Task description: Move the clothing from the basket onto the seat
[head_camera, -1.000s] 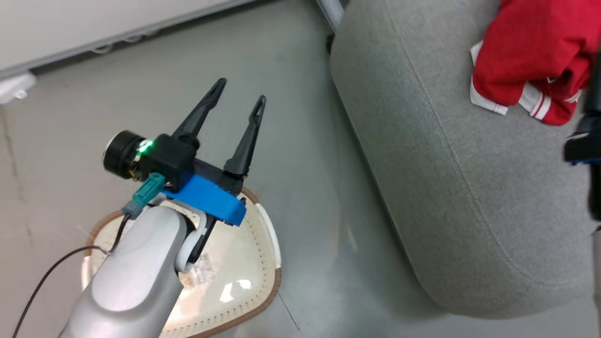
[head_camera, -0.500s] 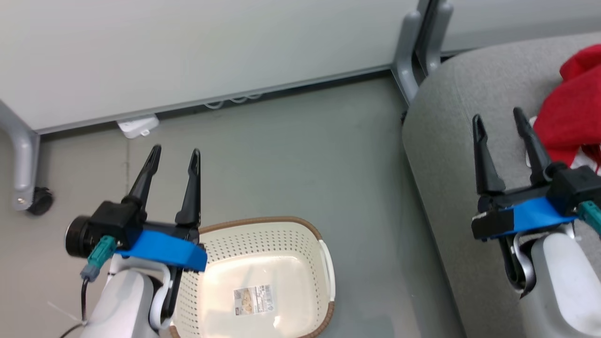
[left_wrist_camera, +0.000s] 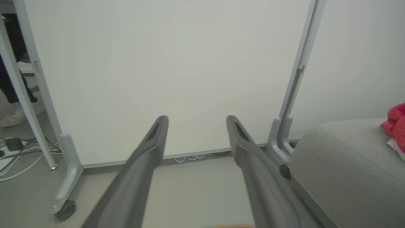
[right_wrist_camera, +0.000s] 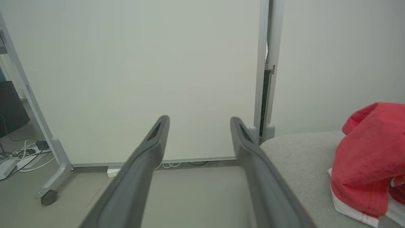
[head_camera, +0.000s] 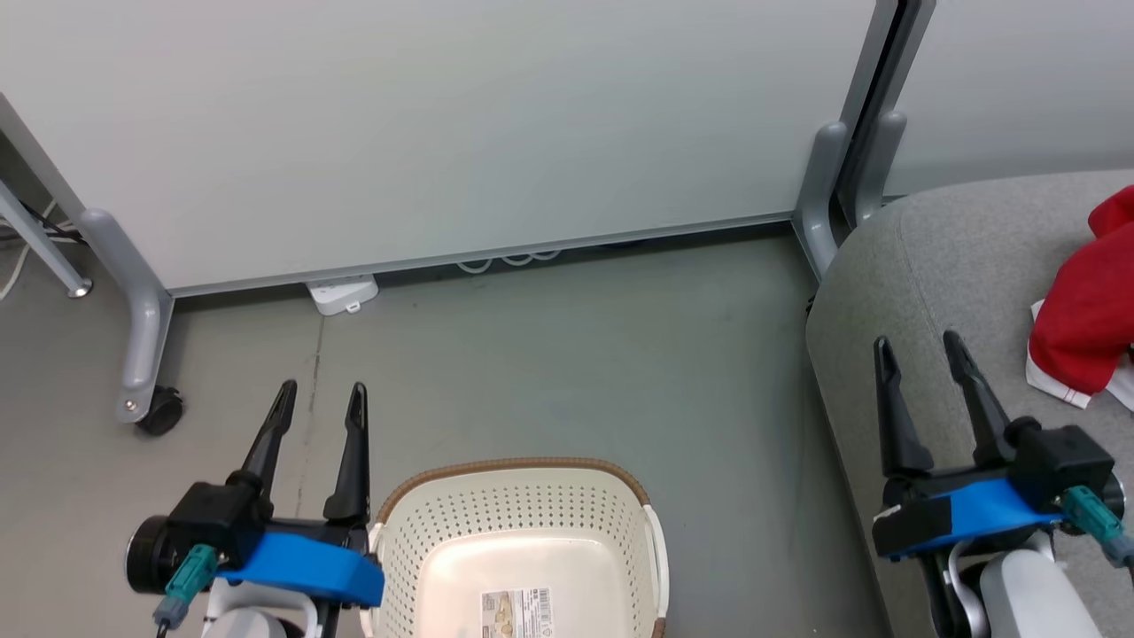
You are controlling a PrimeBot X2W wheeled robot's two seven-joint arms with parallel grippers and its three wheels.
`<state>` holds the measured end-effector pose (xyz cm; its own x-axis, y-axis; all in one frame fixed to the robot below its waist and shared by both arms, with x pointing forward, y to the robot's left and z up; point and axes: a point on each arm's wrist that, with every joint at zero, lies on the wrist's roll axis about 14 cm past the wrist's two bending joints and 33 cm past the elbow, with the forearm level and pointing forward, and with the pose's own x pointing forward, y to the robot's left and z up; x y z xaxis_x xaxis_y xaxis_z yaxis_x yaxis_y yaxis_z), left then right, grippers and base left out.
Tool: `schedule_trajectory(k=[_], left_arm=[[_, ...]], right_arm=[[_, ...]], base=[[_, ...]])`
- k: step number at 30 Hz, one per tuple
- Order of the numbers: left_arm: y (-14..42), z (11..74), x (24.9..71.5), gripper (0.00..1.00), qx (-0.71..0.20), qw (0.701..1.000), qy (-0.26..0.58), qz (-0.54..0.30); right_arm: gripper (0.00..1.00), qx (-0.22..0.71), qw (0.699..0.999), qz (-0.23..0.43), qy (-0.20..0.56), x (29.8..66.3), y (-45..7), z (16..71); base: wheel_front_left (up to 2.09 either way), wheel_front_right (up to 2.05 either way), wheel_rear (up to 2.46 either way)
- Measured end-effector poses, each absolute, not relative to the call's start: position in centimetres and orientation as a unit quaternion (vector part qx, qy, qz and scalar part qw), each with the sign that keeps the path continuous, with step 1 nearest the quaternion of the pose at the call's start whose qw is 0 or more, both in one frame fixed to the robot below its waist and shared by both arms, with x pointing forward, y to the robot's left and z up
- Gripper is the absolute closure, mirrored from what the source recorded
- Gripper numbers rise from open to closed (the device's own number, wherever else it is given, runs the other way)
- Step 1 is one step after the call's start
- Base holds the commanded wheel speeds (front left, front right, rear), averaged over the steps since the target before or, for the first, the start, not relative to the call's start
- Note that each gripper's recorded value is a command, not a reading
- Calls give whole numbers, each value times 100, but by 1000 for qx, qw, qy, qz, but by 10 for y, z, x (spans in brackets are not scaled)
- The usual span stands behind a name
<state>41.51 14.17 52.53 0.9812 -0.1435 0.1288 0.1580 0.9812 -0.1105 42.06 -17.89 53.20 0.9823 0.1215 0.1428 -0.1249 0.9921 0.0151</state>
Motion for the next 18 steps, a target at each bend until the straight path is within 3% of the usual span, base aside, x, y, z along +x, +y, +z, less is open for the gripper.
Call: schedule_trajectory(k=[18], left_arm=[[156, 516, 386, 0, -69, 995, -51, -56]], right_arm=[[0, 50, 997, 59, -30, 383, -166, 502]], base=[[0, 0, 0]])
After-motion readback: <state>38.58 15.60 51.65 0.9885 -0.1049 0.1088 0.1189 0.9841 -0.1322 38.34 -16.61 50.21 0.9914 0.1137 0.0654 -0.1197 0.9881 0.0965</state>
